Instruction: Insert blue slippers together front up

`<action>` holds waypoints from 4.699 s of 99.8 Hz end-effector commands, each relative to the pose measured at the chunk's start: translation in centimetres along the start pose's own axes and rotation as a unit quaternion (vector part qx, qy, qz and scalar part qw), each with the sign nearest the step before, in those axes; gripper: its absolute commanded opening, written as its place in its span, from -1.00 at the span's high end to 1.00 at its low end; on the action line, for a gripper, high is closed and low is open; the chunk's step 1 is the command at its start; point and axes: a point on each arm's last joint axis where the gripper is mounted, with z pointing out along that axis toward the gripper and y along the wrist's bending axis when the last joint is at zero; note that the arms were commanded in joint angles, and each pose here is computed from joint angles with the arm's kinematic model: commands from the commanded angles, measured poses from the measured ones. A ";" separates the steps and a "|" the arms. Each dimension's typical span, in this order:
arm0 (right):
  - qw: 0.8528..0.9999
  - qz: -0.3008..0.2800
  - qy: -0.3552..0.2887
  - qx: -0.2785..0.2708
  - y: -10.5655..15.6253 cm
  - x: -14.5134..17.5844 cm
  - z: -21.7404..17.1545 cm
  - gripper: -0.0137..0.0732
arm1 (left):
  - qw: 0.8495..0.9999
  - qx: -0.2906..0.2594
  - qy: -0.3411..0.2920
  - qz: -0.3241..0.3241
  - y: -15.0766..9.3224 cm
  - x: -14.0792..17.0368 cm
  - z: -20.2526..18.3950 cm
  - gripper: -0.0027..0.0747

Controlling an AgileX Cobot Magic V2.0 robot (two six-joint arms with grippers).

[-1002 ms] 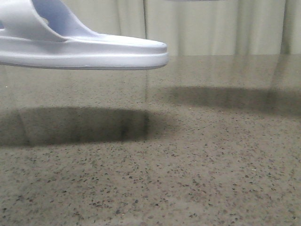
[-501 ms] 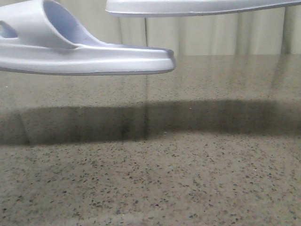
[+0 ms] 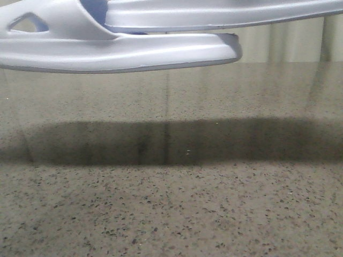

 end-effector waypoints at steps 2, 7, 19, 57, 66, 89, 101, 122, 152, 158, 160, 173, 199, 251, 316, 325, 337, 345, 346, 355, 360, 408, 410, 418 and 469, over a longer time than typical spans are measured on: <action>1.000 0.005 -0.013 -0.020 0.8 -0.7 0.1 0.93 | 0.999 0.038 0.016 -0.003 -1.6 -0.1 0.2 0.89; 1.000 0.002 -0.005 -0.023 0.8 -0.7 0.3 0.93 | 0.999 0.041 0.024 -0.005 -1.6 -0.1 0.4 0.89; 0.998 -0.018 0.036 -0.055 1.1 -0.6 2.0 0.93 | 0.984 0.128 0.110 -0.050 -2.7 0.5 1.6 0.89; 0.997 -0.044 0.034 -0.057 1.1 -0.6 2.0 0.93 | 0.973 0.173 0.143 -0.052 -3.8 0.9 1.1 0.89; 0.996 -0.049 0.035 -0.061 1.1 -0.6 2.0 0.93 | 0.971 0.177 0.150 -0.051 -3.9 1.1 1.1 0.89; 0.996 -0.053 0.034 -0.061 1.1 -0.6 2.0 0.93 | 0.964 0.192 0.178 -0.049 -4.1 1.5 0.8 0.89; 0.996 -0.052 0.035 -0.062 1.2 -0.6 2.0 0.93 | 0.961 0.197 0.188 -0.049 -4.2 1.7 0.7 0.89; 0.994 -0.063 0.047 -0.072 1.3 -0.3 1.9 0.93 | 0.958 0.203 0.198 -0.048 -4.3 1.9 0.6 0.89; 0.992 -0.067 0.063 -0.088 1.4 -0.3 2.6 0.93 | 0.956 0.207 0.205 -0.047 -4.4 2.0 0.5 0.89; 0.990 -0.064 0.079 -0.093 1.3 -0.3 3.2 0.93 | 0.955 0.208 0.207 -0.047 -4.4 2.0 0.5 0.89; 0.990 -0.064 0.084 -0.097 1.3 -0.2 3.5 0.93 | 0.955 0.208 0.207 -0.047 -4.4 2.0 0.5 0.89; 0.982 -0.064 0.112 -0.138 1.5 -0.1 4.7 0.93 | 0.955 0.208 0.208 -0.046 -4.4 2.0 0.5 0.89; 0.964 -0.074 0.144 -0.209 2.0 0.1 5.8 0.93 | 0.954 0.210 0.210 -0.045 -4.4 2.1 0.5 0.89; 0.970 -0.196 0.084 -0.118 0.4 -0.6 7.0 0.93 | 0.968 0.190 0.163 -0.027 -4.0 1.4 0.9 0.89; 0.955 -0.270 -0.115 -0.033 1.2 -3.2 2.5 -0.22 | 0.977 0.165 0.135 -0.020 -3.6 0.9 1.2 0.89; 0.943 -0.287 -0.169 -0.024 1.7 -3.5 0.6 -0.22 | 0.977 0.164 0.134 -0.020 -3.6 0.9 1.2 0.89; 0.922 -0.305 -0.238 -0.014 2.2 -3.8 -2.0 -0.22 | 0.978 0.163 0.132 -0.020 -3.6 0.9 1.3 0.89; 0.911 -0.313 -0.268 -0.017 2.6 -3.7 -3.4 -0.22 | 0.978 0.161 0.129 -0.020 -3.5 0.8 1.3 0.89; 0.910 -0.313 -0.270 -0.017 2.6 -3.7 -3.5 -0.22 | 0.978 0.161 0.128 -0.020 -3.5 0.8 1.3 0.89; 0.905 -0.316 -0.285 -0.025 2.8 -3.5 -4.4 -0.22 | 0.979 0.158 0.124 -0.019 -3.5 0.7 1.3 0.89; 0.904 -0.317 -0.286 -0.030 2.9 -3.4 -4.6 -0.22 | 0.980 0.156 0.124 -0.021 -3.4 0.7 1.4 0.89; 0.907 -0.325 -0.263 -0.047 3.1 -2.9 -4.4 -0.22 | 0.985 0.110 0.133 -0.024 -1.4 -0.4 4.3 0.89; 0.907 -0.325 -0.262 -0.048 3.1 -2.9 -4.4 -0.22 | 0.985 0.109 0.133 -0.022 -1.4 -0.5 4.5 0.89; 0.908 -0.326 -0.259 -0.050 3.1 -2.8 -4.4 -0.22 | 0.985 0.104 0.135 -0.023 -1.3 -0.8 5.0 0.89; 0.908 -0.327 -0.255 -0.053 3.2 -2.7 -4.3 -0.22 | 0.985 0.069 0.157 -0.027 0.4 -1.8 8.0 0.89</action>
